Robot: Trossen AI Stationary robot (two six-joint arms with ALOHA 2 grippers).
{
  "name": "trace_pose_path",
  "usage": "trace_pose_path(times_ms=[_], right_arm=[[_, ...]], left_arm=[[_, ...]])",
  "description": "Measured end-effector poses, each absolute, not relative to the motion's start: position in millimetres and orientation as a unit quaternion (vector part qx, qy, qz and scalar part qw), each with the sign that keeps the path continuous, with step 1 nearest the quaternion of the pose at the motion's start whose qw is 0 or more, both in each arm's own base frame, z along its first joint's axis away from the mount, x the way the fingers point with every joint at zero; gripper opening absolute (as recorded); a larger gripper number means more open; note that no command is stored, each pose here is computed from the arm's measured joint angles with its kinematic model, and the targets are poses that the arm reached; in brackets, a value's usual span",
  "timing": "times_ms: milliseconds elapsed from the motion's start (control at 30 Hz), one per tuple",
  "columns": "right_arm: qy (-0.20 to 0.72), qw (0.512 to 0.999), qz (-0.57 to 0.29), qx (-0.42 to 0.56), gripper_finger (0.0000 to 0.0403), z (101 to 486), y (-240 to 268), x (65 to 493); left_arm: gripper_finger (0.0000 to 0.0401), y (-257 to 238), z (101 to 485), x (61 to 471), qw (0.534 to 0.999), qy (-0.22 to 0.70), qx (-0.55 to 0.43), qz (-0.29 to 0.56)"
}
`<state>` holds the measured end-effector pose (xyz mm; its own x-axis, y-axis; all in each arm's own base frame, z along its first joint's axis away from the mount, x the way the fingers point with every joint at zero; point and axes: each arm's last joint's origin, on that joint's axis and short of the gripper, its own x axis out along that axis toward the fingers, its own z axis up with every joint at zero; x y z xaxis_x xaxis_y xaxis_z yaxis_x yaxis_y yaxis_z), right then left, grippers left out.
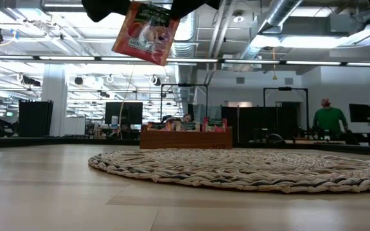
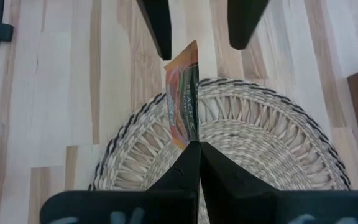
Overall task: Pick & Place Tea
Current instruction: Put the orange tea bag into the left section of the brown wooden organizer
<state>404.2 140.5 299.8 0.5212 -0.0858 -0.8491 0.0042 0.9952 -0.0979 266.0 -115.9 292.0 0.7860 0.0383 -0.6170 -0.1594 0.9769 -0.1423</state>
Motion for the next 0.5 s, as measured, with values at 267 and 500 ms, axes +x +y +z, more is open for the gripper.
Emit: trace_pose_path(times_ms=[267,500], right_arm=[[0.488,0.871,-0.028,-0.039,0.0,300,137,406],[0.488,0.871,-0.028,-0.039,0.0,300,137,405]], left_arm=[[0.0177,-108,292,270,0.941,0.319,-0.092,0.064],[0.0177,-101,292,273,0.937,0.328,-0.105,0.053]])
